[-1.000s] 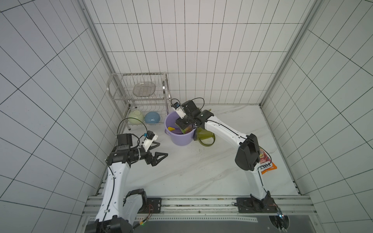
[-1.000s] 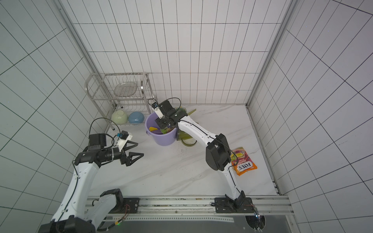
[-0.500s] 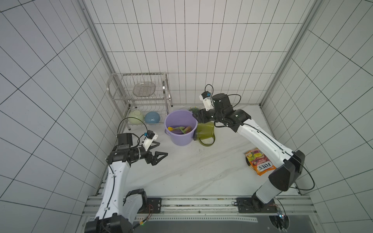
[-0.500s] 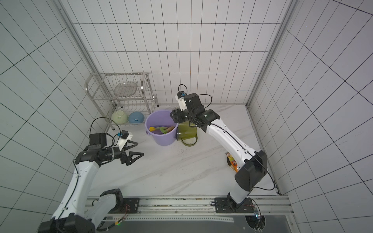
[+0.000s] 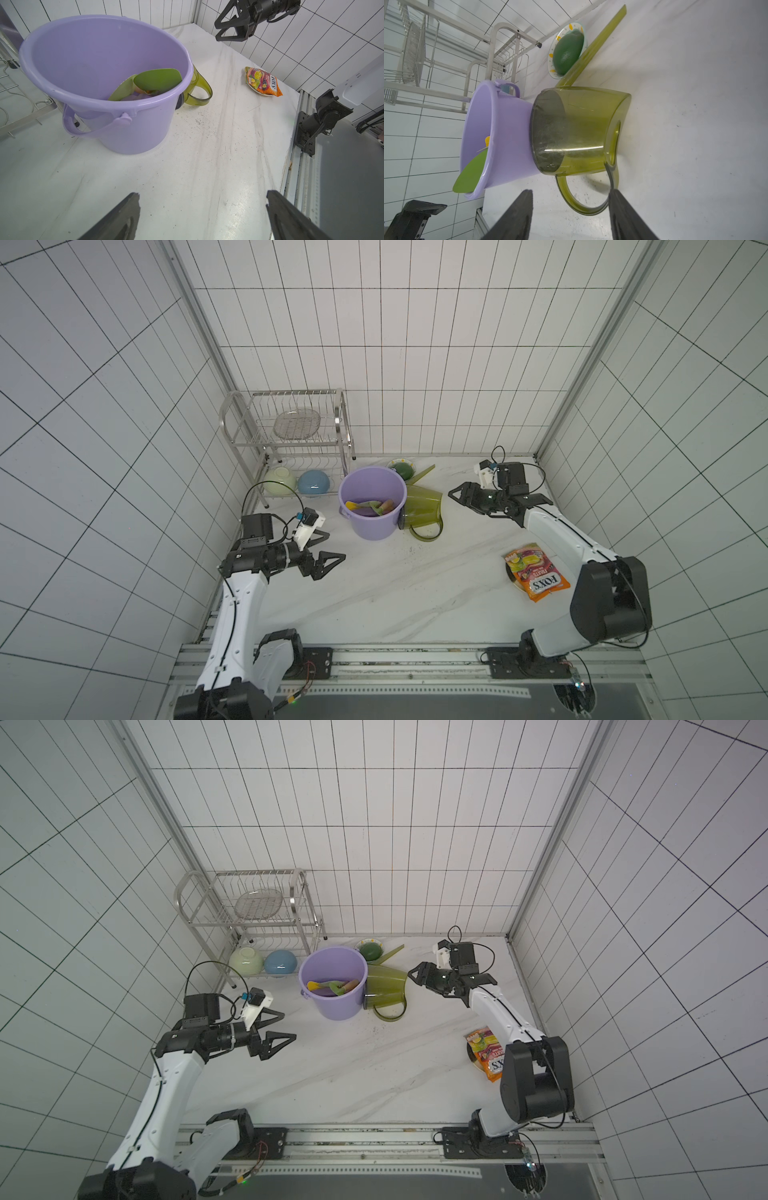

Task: Organize the gardening tools
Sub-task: Adjust the gardening tool at the center of the board.

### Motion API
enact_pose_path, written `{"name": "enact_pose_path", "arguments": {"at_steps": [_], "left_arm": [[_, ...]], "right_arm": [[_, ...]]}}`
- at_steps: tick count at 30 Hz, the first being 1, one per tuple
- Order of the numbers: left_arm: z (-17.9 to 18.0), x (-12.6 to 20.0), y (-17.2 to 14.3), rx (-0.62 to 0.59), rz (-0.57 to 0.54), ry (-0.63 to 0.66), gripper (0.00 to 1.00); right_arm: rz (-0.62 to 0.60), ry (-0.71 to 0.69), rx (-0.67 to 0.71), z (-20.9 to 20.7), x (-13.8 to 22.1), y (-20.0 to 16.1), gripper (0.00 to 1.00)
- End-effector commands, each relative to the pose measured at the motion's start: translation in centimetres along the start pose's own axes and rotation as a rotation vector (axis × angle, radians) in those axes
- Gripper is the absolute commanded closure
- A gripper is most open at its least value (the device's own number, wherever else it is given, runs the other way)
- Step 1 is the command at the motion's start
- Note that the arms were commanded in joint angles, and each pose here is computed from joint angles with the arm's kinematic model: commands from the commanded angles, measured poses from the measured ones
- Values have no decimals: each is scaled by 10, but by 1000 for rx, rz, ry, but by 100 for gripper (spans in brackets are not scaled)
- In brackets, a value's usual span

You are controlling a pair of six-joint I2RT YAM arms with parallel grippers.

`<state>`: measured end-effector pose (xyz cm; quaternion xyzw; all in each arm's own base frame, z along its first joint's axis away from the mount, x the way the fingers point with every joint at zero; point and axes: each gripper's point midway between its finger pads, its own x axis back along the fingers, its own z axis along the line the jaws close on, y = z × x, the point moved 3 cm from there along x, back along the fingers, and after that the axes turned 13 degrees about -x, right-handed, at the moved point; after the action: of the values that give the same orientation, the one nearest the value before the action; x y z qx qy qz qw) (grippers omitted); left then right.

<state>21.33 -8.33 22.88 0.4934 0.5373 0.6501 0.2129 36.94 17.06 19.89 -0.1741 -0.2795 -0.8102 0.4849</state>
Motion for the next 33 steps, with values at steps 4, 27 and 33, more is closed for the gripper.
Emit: {"name": "enact_pose_path", "arguments": {"at_steps": [4, 27, 33], "left_arm": [[2, 2, 8, -20, -27, -2, 4], [1, 1, 1, -10, -7, 7, 4], [1, 1, -2, -9, 1, 11, 4]], "right_arm": [[81, 227, -127, -20, -13, 14, 38], [282, 396, -300, -57, -109, 8, 25], [308, 403, -286, -49, -119, -1, 29]]}}
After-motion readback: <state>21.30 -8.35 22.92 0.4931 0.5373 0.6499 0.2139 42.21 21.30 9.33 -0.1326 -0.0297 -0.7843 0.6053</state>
